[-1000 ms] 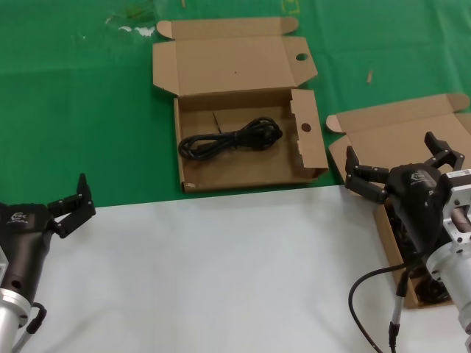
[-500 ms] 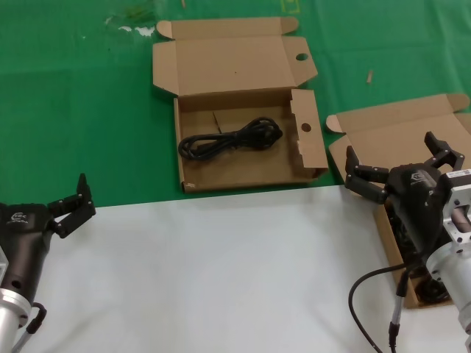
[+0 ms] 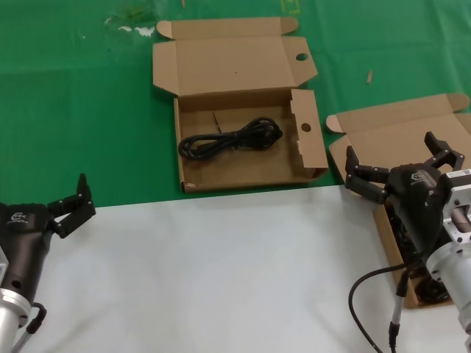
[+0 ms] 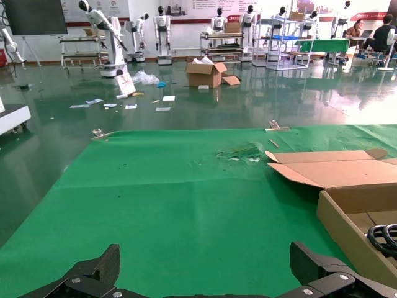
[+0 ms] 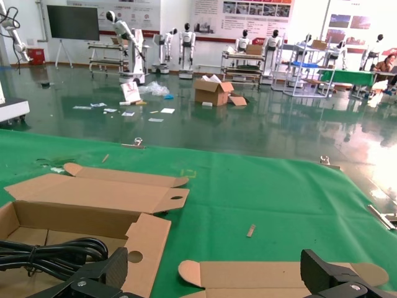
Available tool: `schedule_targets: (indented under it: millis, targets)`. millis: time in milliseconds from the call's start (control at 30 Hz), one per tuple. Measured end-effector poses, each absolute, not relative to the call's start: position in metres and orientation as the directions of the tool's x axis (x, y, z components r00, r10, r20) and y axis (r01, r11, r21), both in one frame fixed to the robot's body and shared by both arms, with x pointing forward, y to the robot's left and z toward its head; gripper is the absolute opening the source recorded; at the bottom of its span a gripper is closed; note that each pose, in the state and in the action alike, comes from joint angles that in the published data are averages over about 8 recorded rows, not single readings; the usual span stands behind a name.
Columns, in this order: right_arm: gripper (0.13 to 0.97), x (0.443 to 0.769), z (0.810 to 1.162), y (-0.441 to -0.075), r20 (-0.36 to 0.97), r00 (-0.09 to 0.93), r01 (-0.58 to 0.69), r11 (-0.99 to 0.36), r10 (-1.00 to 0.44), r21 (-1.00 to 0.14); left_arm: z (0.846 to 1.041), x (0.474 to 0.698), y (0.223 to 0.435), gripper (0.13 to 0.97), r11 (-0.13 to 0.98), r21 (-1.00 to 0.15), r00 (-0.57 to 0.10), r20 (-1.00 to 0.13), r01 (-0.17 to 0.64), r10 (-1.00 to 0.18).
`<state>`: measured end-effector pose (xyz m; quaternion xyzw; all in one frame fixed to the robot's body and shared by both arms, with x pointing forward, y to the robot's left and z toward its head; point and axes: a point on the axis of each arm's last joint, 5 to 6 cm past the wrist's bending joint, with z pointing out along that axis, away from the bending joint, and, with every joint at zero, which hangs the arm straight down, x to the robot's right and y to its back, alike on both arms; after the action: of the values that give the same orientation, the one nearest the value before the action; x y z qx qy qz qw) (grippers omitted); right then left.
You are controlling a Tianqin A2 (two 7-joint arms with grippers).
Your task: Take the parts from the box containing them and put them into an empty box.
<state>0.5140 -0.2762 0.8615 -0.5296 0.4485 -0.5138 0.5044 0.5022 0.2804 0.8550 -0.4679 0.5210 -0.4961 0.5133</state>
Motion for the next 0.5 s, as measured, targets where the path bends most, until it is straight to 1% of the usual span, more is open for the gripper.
schedule_targets:
  millis: [500]
  targets:
    - [0.966, 0.5140, 0.8615, -0.2762, 0.092, 0.070, 0.043, -0.089, -0.993, -0.995, 0.8550, 0.5022, 0.2804, 0.966, 0.070, -0.997, -0.035, -0.071, 0.022, -0.997]
